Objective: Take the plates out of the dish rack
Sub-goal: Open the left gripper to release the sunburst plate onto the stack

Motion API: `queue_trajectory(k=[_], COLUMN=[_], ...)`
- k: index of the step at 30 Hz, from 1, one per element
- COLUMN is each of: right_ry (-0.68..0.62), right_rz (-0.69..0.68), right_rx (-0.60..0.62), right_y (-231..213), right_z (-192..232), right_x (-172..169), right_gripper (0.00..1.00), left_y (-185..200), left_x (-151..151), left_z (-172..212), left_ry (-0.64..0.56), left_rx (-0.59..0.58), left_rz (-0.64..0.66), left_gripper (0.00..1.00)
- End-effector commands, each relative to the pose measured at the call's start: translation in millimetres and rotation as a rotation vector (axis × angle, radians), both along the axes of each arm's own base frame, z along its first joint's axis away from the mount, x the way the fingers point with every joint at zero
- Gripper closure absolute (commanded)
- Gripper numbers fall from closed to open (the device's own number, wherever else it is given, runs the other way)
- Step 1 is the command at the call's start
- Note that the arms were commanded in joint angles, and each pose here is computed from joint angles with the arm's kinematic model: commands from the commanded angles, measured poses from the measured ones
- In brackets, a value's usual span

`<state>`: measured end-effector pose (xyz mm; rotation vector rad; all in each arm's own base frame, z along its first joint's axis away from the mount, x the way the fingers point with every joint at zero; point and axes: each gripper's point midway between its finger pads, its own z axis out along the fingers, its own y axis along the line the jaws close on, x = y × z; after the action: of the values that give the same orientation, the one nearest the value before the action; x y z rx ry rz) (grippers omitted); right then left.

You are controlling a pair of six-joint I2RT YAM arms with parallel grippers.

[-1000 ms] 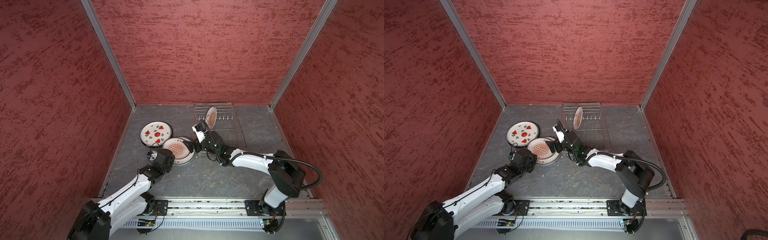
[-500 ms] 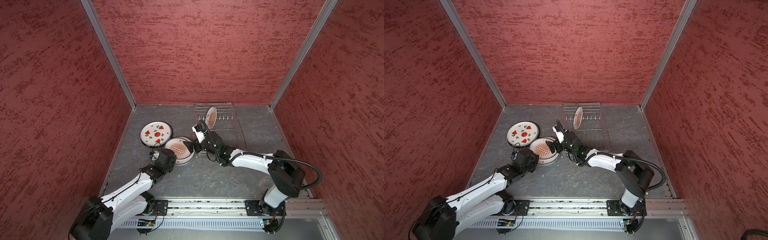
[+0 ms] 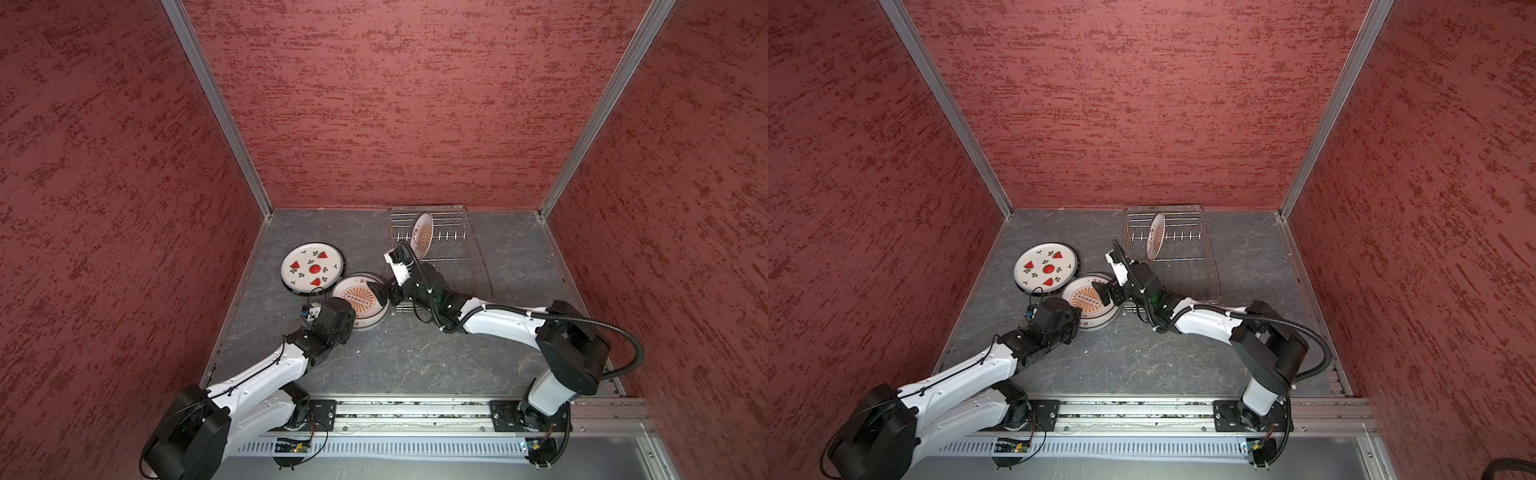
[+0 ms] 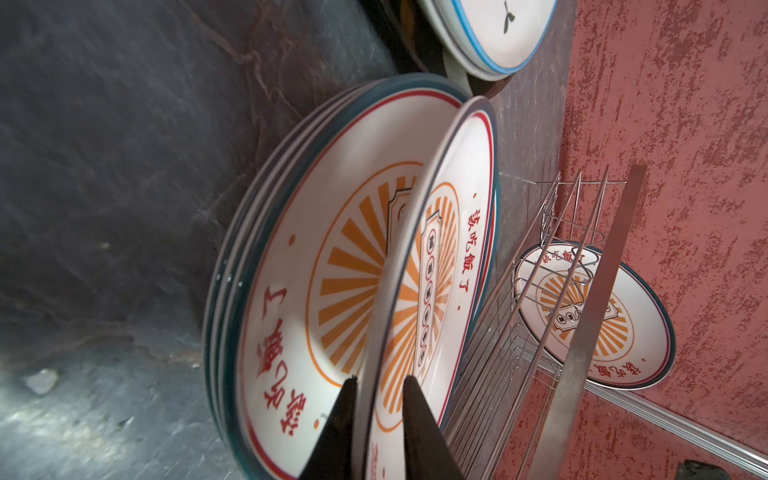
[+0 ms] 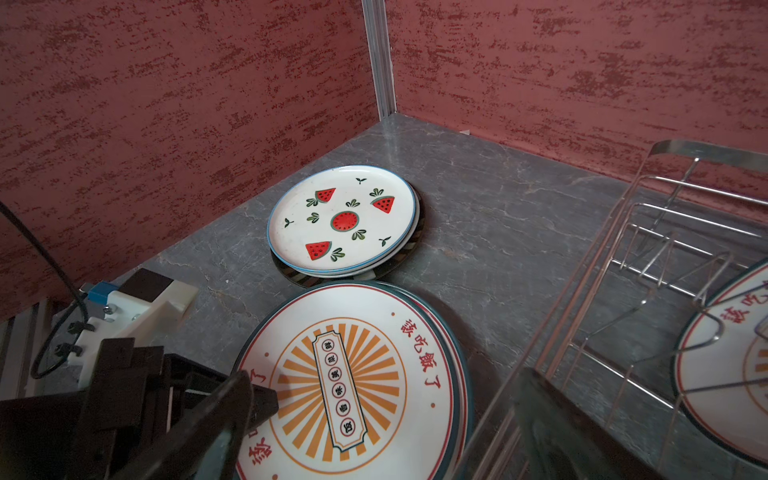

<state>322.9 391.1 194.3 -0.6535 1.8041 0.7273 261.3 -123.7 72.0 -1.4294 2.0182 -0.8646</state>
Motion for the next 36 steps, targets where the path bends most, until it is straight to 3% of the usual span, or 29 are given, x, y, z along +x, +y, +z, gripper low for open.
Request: queue_trajectory(k=[1, 8, 17, 19, 24, 36], right_ry=[-0.052, -0.048, -0.026, -0.01, 0.018, 0.016], right_rz=[-0.01, -0.009, 0.031, 0.036, 0.058, 0.026], right_rx=[0.017, 0.019, -0.008, -0.024, -0.053, -0.079], right_y=[4, 4, 10, 11, 13, 8], right_z=[18, 17, 9, 6, -5, -12], right_x=[4, 3, -1, -2, -6, -2], right_gripper=[0.01, 0.01, 0.01, 0.01, 0.01, 0.01], left_y=[-6, 5, 10, 15, 23, 13], left_x=[3, -2, -1, -1, 2, 5], left_z=[4, -3, -5, -9, -16, -16], left_ry=[-0.028, 0.002, 0.008, 0.018, 0.015, 0.055], left_rx=[-0.043, -0.006, 0.014, 0.03, 0.025, 0.029], left_rz=[-0.004, 0.041, 0.05, 0.069, 0.101, 0.043], left_gripper=[0.76, 0.57, 0.52, 0.47, 0.46, 0.45])
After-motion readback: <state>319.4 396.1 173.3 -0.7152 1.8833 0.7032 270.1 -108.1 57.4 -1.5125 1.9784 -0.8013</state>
